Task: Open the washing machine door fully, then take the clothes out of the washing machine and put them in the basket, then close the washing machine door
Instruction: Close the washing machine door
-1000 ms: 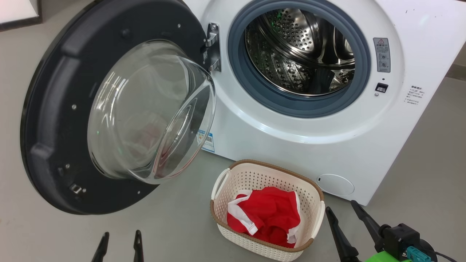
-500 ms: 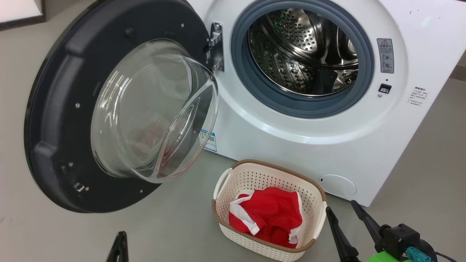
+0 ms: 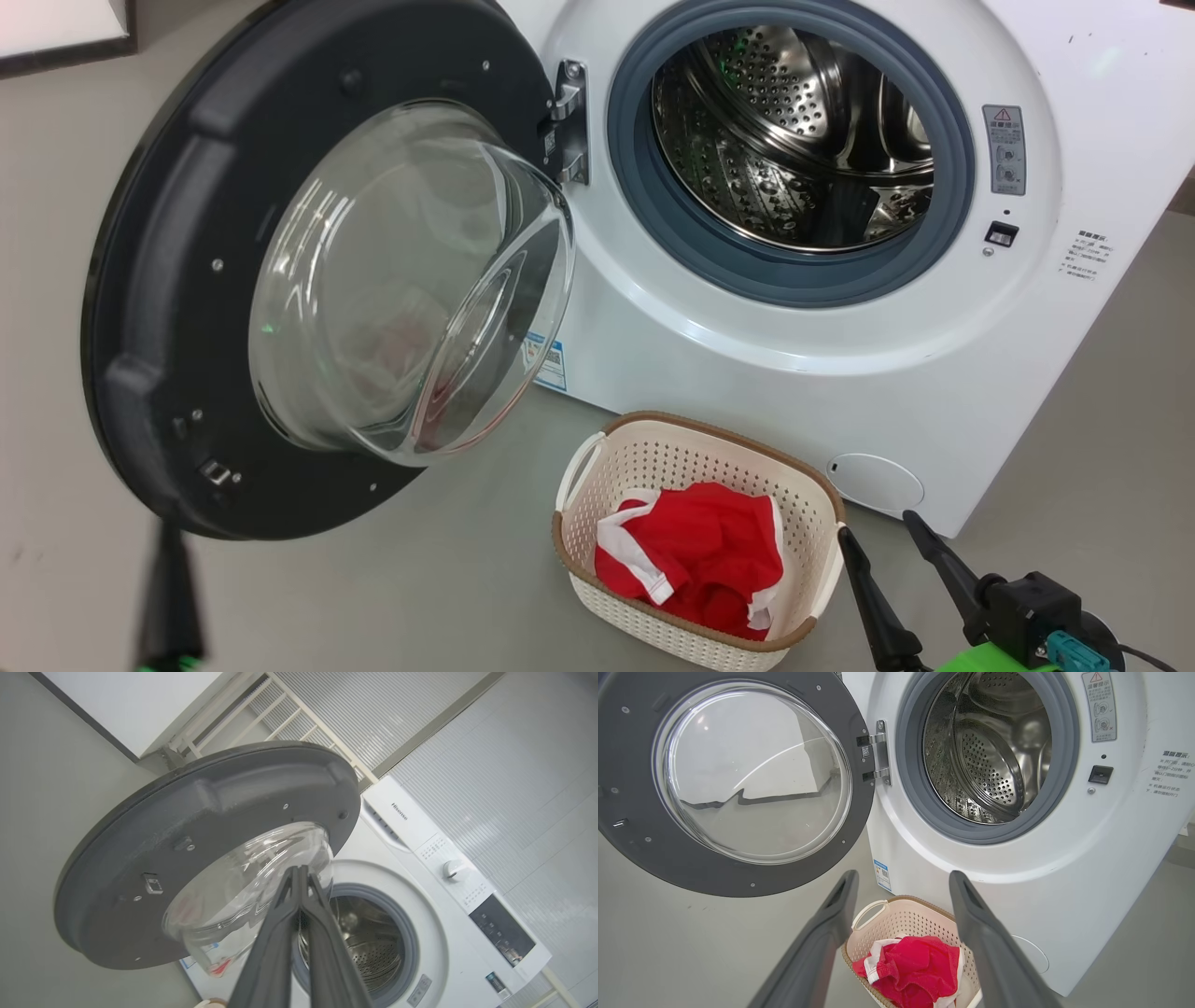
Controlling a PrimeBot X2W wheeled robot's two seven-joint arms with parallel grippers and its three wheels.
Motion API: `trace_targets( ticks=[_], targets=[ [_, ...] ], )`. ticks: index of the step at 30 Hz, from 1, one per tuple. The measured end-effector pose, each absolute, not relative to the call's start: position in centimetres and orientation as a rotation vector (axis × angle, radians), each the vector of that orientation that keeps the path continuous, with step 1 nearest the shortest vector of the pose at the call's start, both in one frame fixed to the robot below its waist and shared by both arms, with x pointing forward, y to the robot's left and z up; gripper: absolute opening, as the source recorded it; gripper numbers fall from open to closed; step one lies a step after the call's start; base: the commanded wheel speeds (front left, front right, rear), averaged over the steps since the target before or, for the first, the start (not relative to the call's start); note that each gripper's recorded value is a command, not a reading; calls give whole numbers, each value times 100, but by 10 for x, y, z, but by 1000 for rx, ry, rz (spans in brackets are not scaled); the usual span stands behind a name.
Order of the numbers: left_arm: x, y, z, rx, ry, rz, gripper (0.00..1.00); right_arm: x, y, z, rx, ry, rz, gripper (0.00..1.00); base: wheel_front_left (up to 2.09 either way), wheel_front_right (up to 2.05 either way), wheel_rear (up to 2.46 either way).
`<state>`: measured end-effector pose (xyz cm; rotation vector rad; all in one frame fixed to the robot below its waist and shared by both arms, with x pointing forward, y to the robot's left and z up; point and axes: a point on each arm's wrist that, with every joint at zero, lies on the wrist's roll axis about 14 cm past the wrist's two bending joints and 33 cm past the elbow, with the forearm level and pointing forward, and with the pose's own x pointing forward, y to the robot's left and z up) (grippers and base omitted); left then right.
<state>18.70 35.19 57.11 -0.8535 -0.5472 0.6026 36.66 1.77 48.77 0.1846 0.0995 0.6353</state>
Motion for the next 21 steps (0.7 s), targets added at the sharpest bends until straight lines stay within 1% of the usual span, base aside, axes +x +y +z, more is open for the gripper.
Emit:
trace_targets(
  ticks=[1, 2, 8, 11, 16, 21],
  targets=[
    [187, 352, 571, -853, -547, 603, 0, 367, 18, 488, 185, 99, 635, 100, 0, 0, 0],
    [183, 360, 578, -934, -611, 598, 0, 367, 18, 488, 185, 98, 636, 100, 0, 0, 0],
    [160, 409, 604, -1179, -841, 585, 0, 367, 17, 489, 184, 95, 632, 100, 0, 0, 0],
    [144, 440, 612, -1213, -902, 596, 0, 368, 14, 491, 187, 90, 624, 100, 0, 0, 0],
    [132, 486, 609, -1244, -907, 647, 0, 369, 9, 490, 183, 93, 611, 100, 0, 0, 0],
    [139, 514, 592, -1293, -837, 714, 0, 371, 3, 490, 180, 96, 592, 100, 0, 0, 0]
  ],
)
